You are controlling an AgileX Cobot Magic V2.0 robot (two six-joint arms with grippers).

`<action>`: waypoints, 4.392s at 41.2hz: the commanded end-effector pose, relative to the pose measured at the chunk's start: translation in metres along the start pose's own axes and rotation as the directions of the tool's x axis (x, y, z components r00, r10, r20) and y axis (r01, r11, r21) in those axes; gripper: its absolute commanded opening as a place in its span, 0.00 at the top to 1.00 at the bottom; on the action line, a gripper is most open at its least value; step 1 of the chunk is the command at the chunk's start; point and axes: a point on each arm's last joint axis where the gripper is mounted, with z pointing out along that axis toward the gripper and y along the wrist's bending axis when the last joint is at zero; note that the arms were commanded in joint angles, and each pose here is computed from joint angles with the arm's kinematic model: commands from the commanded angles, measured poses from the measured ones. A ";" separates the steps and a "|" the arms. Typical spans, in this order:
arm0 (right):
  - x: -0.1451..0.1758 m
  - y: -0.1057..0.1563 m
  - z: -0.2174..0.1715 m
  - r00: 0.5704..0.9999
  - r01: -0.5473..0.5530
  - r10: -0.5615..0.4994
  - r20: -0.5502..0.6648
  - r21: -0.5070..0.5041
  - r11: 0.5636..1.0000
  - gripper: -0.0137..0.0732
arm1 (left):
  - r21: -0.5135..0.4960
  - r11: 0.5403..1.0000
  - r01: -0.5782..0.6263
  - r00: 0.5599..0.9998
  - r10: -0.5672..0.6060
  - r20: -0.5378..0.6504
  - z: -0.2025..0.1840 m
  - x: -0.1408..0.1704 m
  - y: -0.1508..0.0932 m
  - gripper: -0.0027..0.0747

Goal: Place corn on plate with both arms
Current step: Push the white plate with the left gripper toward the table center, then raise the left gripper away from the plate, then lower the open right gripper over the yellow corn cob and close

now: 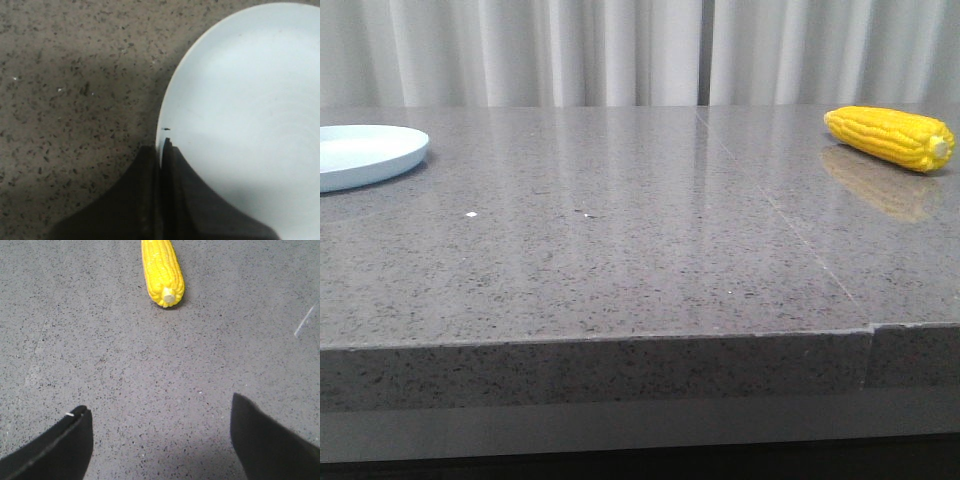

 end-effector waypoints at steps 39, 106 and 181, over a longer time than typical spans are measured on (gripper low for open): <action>-0.014 0.000 -0.004 0.996 0.000 0.000 0.095 0.000 1.000 0.16 | 0.362 0.868 -0.340 0.941 0.309 0.142 0.001 -0.003 -0.241 0.99; -0.014 0.000 -0.004 0.996 0.000 0.000 0.095 0.000 1.000 0.16 | 0.194 0.758 -0.622 0.760 0.525 0.383 -0.248 0.155 -0.182 0.45; -0.155 0.004 0.268 0.948 0.097 -0.097 -0.304 -0.015 0.995 0.09 | 0.191 0.760 -0.621 0.748 0.502 0.435 -0.263 0.166 -0.170 0.45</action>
